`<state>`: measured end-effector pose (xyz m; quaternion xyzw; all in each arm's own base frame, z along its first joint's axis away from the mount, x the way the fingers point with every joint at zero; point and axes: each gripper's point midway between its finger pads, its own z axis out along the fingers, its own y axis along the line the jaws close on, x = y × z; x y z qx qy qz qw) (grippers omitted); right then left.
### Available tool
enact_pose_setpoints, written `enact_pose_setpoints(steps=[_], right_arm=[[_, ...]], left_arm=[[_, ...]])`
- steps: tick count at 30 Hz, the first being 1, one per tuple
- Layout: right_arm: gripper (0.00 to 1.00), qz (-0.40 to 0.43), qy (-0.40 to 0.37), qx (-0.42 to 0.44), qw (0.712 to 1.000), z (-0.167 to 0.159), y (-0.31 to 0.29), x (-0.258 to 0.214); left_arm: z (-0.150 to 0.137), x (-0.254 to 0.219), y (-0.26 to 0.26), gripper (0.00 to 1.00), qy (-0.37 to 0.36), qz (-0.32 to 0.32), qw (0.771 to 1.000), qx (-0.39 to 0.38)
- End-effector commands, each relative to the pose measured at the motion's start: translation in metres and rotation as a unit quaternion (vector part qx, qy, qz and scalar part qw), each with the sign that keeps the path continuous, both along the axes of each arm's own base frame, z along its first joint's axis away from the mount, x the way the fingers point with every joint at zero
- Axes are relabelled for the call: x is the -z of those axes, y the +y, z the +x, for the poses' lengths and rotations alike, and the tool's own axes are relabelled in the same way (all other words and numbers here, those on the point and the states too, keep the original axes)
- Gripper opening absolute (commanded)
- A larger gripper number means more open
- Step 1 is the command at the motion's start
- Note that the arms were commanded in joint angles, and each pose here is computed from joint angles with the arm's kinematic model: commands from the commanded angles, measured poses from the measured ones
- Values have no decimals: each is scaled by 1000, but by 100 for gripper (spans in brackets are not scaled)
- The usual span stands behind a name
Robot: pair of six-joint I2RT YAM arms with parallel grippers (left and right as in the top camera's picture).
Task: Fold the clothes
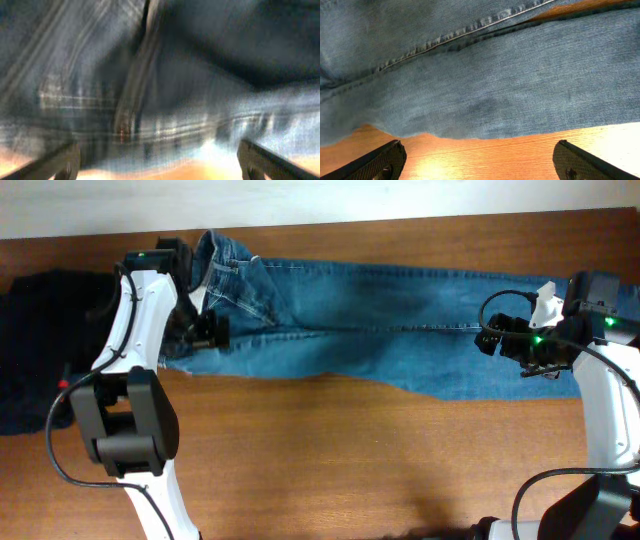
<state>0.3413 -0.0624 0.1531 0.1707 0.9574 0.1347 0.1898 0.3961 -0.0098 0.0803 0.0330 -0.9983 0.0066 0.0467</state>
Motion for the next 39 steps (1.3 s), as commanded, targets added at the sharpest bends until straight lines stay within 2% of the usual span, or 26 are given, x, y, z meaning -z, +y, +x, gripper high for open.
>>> enact_pose_setpoints(steps=[1,5,10,14,17,19,26,27,28,30,39], right_arm=[[99,3,-7,-9,1000,1,5,-5],[99,5,-1,-9,1000,-1,5,-4],[99,6,3,-9,1000,-3,6,-3],[99,6,3,-9,1000,-3,6,-3],[99,6,3,-9,1000,-3,6,-3],[99,6,5,-9,1000,-4,6,-3],[99,-5,12,-6,1000,-6,2,-1],[99,-5,12,-6,1000,-6,2,-1],[99,-4,12,-6,1000,-6,2,-1],[99,-4,12,-6,1000,-7,2,-1],[99,-2,19,-6,1000,-9,3,0]], left_arm=[[-21,-24,-4,99,20,9,998,-58],[-44,-28,-4,99,65,43,996,-37],[-49,-33,-18,99,64,50,997,-13],[-23,-65,-30,99,-41,47,998,-5],[-1,-96,-47,99,-135,26,990,4],[9,-109,-56,99,-174,18,985,11],[28,-120,-71,99,-225,8,974,27],[30,-120,-72,93,-228,7,973,27],[32,-118,-72,82,-230,7,973,27],[36,-112,-73,70,-229,7,973,27],[60,-38,-78,69,-182,16,983,30]])
